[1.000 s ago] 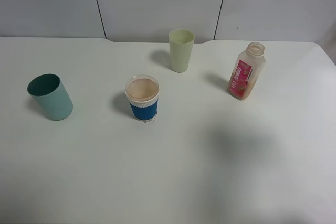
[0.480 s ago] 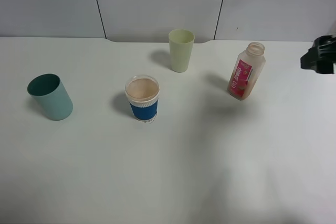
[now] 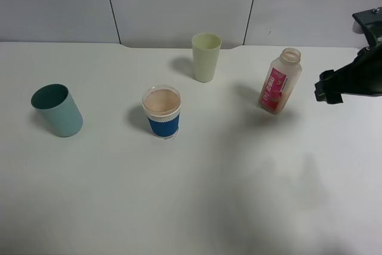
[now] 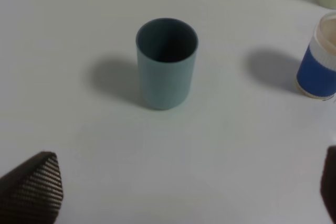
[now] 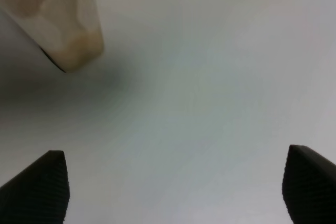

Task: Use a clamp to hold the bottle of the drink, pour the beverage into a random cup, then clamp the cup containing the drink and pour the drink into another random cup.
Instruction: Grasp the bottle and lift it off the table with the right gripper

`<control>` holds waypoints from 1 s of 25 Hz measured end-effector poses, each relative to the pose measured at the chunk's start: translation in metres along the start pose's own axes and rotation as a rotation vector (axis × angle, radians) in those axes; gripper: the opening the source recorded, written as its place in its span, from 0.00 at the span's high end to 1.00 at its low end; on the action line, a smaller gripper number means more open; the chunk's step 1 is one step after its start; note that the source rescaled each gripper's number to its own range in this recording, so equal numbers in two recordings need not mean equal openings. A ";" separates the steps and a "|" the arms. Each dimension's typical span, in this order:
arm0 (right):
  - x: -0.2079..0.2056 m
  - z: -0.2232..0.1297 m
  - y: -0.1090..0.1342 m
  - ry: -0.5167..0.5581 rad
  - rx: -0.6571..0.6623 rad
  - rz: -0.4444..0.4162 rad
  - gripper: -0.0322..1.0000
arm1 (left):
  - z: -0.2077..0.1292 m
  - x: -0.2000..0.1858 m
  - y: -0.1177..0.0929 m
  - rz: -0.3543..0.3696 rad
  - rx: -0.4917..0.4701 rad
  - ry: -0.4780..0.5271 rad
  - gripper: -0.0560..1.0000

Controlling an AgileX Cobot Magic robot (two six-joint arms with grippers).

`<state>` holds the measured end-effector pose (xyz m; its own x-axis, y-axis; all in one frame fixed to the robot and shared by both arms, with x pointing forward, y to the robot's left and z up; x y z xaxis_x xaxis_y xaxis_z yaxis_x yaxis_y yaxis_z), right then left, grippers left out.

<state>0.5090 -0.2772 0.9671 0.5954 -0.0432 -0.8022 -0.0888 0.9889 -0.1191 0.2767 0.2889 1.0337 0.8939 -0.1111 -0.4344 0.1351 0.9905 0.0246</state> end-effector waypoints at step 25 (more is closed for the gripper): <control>0.047 -0.010 -0.005 -0.309 -0.185 0.085 0.31 | 0.000 0.000 0.000 0.000 0.000 0.000 0.00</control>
<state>0.5294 -0.2859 0.9246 0.7902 0.1114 -0.6026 -0.2744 0.9436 -0.1854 0.2767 0.2889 1.0337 0.8939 -0.1111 -0.4344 0.1351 0.9905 0.0246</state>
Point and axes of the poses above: a point on each arm's last joint axis where the gripper is mounted, x pointing out along that axis toward the gripper, y along the wrist's bending axis when the last joint is at zero, z = x × y, the point moved 5 cm from there along x, pointing out along that axis toward the gripper, and after that the axes turned 5 degrees about x, right-handed, at the moved point
